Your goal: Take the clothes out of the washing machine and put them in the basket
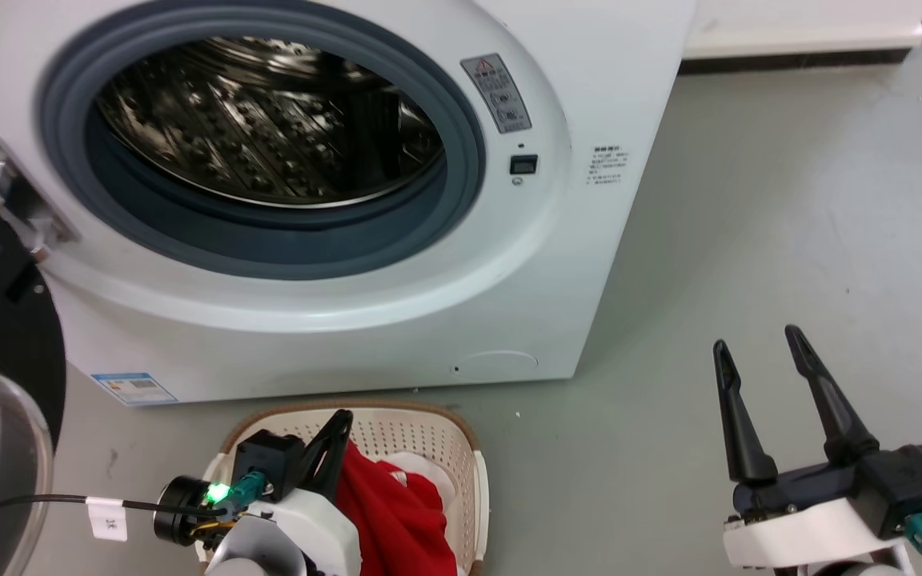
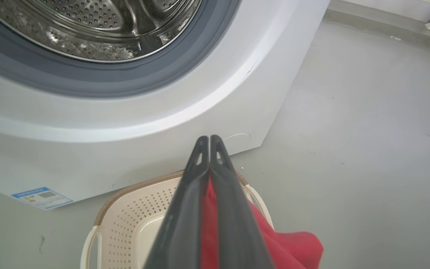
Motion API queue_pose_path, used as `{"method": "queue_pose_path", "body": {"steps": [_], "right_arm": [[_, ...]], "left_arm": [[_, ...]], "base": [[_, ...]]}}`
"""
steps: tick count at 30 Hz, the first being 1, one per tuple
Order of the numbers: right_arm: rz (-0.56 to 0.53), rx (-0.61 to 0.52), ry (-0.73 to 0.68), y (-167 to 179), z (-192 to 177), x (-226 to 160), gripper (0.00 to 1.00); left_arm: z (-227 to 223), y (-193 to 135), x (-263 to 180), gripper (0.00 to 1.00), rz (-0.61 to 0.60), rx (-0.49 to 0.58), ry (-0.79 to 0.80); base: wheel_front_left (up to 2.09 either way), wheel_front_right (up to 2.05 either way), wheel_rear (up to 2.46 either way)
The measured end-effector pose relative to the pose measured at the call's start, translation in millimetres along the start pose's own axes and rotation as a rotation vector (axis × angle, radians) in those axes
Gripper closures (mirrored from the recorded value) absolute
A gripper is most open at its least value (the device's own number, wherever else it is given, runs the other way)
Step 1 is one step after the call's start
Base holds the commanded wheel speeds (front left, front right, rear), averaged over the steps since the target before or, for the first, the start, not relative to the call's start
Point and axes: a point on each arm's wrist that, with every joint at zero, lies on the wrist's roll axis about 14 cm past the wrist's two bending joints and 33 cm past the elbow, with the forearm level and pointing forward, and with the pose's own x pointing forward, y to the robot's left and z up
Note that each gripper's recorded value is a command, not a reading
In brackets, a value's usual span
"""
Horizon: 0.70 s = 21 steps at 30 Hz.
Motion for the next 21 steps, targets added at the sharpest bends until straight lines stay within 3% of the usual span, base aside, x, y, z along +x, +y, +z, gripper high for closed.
{"method": "queue_pose_path", "body": {"steps": [6, 21], "right_arm": [[-0.026, -0.011, 0.028, -11, -13, 13, 0.00], [-0.068, -0.032, 0.105, -36, -58, 49, 0.00]], "left_arm": [[-52, 4, 15, 1.00, 0.003, -0.092, 0.139], [-180, 19, 48, 1.00, 0.036, -0.189, 0.508]], "base": [[0.00, 0.00, 0.00], [0.00, 0.00, 0.00]]}}
